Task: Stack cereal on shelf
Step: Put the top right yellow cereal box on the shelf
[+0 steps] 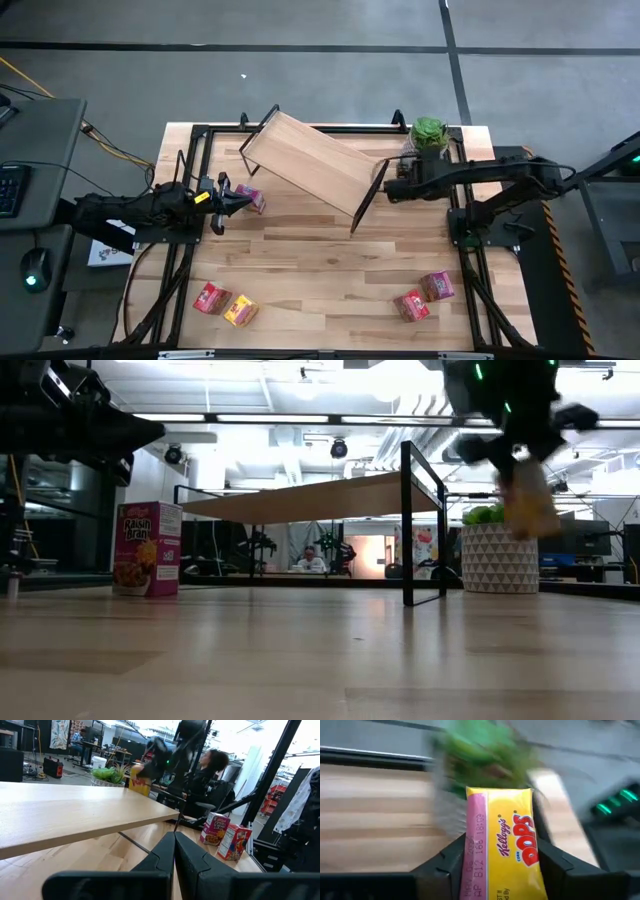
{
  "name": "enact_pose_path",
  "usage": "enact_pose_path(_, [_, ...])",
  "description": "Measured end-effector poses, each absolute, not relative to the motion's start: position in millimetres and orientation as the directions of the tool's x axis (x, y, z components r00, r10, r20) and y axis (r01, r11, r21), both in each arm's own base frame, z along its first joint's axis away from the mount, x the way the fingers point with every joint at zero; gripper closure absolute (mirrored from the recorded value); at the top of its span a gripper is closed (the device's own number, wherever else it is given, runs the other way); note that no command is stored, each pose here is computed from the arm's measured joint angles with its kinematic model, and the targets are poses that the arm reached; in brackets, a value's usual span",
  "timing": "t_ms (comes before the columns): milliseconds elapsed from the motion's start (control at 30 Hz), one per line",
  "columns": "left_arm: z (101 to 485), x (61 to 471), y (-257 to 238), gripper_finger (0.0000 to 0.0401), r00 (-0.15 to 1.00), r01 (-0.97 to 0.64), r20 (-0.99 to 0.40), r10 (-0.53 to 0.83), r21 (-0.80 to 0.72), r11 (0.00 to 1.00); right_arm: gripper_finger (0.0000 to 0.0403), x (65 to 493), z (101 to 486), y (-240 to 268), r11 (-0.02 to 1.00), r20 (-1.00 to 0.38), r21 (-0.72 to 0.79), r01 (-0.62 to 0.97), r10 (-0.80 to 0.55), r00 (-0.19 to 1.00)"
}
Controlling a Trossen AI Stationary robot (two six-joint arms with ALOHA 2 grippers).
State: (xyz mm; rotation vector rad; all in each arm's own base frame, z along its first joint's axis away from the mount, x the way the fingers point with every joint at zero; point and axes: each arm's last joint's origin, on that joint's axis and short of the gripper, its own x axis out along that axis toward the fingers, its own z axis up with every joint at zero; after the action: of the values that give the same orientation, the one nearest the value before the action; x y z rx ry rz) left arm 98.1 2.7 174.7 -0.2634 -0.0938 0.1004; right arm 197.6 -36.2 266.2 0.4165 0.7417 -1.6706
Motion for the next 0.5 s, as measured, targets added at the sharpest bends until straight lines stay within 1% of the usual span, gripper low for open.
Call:
enact_pose_path(133, [174, 98, 3, 0.0398, 0.991, -0.087, 0.077, 0.111, -0.264, 0.961, 0.0238, 211, 315, -31, 0.044, -0.609, -0.192, 0.980, -0.789, -0.084])
enact_pose_path(300, [174, 98, 3, 0.0398, 0.991, -0.088, 0.072, 0.111, -0.264, 0.961, 0.0246, 226, 367, -21, 0.244, -0.527, -0.142, 0.959, -0.839, 0.135])
enact_pose_path(400, [173, 98, 3, 0.0398, 0.992, -0.090, 0.064, 0.111, -0.263, 0.961, 0.0249, 241, 385, -16, 0.381, -0.483, -0.139, 0.914, -0.832, 0.273])
enact_pose_path(500, [173, 98, 3, 0.0398, 0.992, -0.090, 0.063, 0.110, -0.263, 0.961, 0.0249, 260, 392, -16, 0.532, -0.462, -0.151, 0.833, -0.783, 0.416])
